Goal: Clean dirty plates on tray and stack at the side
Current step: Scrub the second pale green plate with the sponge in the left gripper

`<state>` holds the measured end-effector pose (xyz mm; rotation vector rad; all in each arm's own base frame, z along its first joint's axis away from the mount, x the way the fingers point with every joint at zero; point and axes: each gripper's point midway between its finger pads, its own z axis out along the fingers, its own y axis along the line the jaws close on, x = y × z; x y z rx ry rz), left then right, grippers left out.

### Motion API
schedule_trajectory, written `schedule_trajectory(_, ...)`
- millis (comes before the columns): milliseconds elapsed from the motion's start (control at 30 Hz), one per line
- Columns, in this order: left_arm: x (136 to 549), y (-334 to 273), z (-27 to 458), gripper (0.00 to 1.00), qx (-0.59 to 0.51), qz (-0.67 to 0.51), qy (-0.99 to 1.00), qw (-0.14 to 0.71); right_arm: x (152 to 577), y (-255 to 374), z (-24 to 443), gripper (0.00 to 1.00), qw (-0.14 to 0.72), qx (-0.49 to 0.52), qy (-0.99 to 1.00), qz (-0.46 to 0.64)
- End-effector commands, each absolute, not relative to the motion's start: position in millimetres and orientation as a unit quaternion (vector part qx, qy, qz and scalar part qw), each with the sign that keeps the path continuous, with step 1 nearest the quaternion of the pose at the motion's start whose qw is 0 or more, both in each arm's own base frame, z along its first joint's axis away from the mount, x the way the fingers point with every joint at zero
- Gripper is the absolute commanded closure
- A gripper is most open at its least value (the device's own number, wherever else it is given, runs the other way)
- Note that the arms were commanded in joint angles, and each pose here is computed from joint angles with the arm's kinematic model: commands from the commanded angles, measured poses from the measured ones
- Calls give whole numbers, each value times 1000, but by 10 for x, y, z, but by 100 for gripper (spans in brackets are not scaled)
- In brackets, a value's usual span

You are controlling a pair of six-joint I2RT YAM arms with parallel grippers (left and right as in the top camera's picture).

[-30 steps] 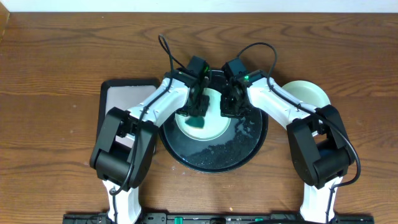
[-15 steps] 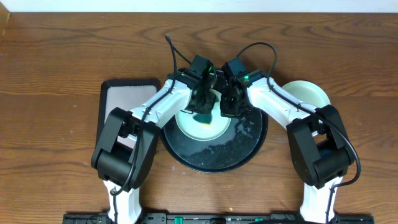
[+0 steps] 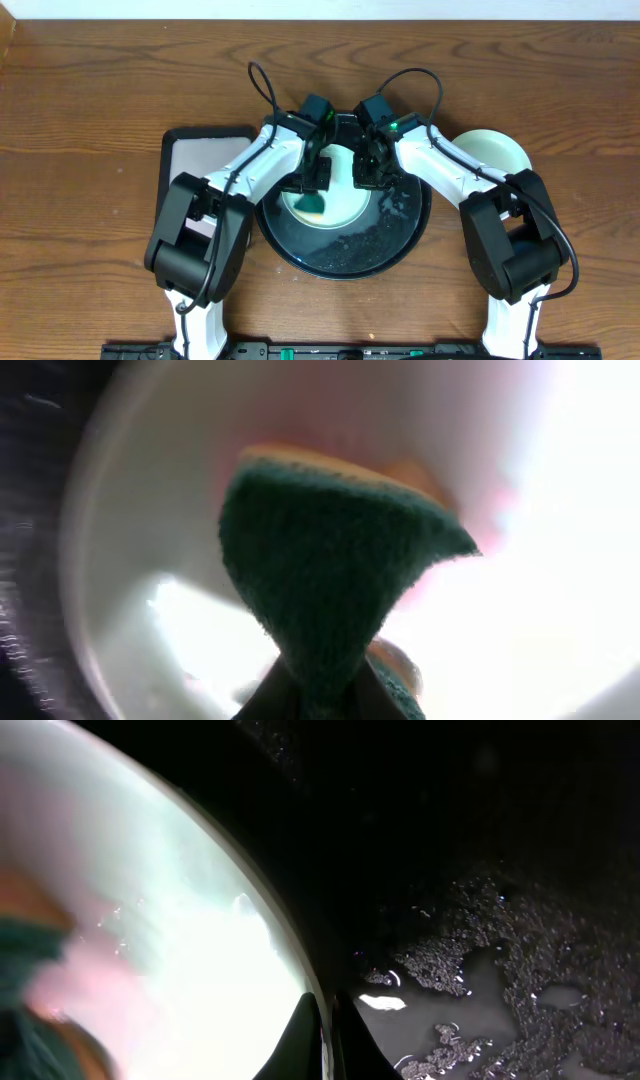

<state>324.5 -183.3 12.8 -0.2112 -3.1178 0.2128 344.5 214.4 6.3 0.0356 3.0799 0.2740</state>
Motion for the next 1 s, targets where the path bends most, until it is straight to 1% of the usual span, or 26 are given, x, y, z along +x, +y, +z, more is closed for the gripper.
schedule_trajectory(0, 2933, -2222, 165, 93, -120, 186, -973, 65, 3417, 2136, 16, 99, 23, 4, 997, 76)
schedule_trajectory(100, 3070, -2309, 177, 93, -129, 202, -970, 34, 3417, 2136, 16, 99, 23, 4, 997, 76)
schedule_trajectory(267, 3445, -2441, 222, 92, -143, 216, -965, -49, 3417, 2136, 16, 99, 22, 4, 997, 76)
schedule_trajectory(333, 3597, -2363, 199, 93, -138, 183, -970, -81, 3417, 2136, 16, 99, 22, 4, 997, 76)
schedule_trajectory(433, 3782, -2019, 132, 93, -66, 85, -988, -114, 3411, 2133, 15, 99, 21, 4, 997, 75)
schedule_trajectory(533, 3835, -1704, 213, 93, -10, 18, -992, -122, 3410, 2132, 15, 99, 21, 4, 997, 75)
schedule_trajectory(600, 3859, -1553, 373, 93, 12, 2, -992, -123, 3412, 2133, 15, 99, 21, 4, 997, 75)
schedule_trajectory(700, 3905, -1406, 707, 93, 38, 11, -990, -134, 3414, 2134, 15, 99, 22, 4, 997, 75)
schedule_trajectory(867, 3865, -1378, 1427, 93, 57, 96, -979, -168, 3392, 2177, 25, 99, 16, -19, 996, 89)
schedule_trajectory(967, 3813, -1243, 1763, 93, 69, 107, -971, -201, 3372, 2253, 73, 99, 9, -41, 992, 117)
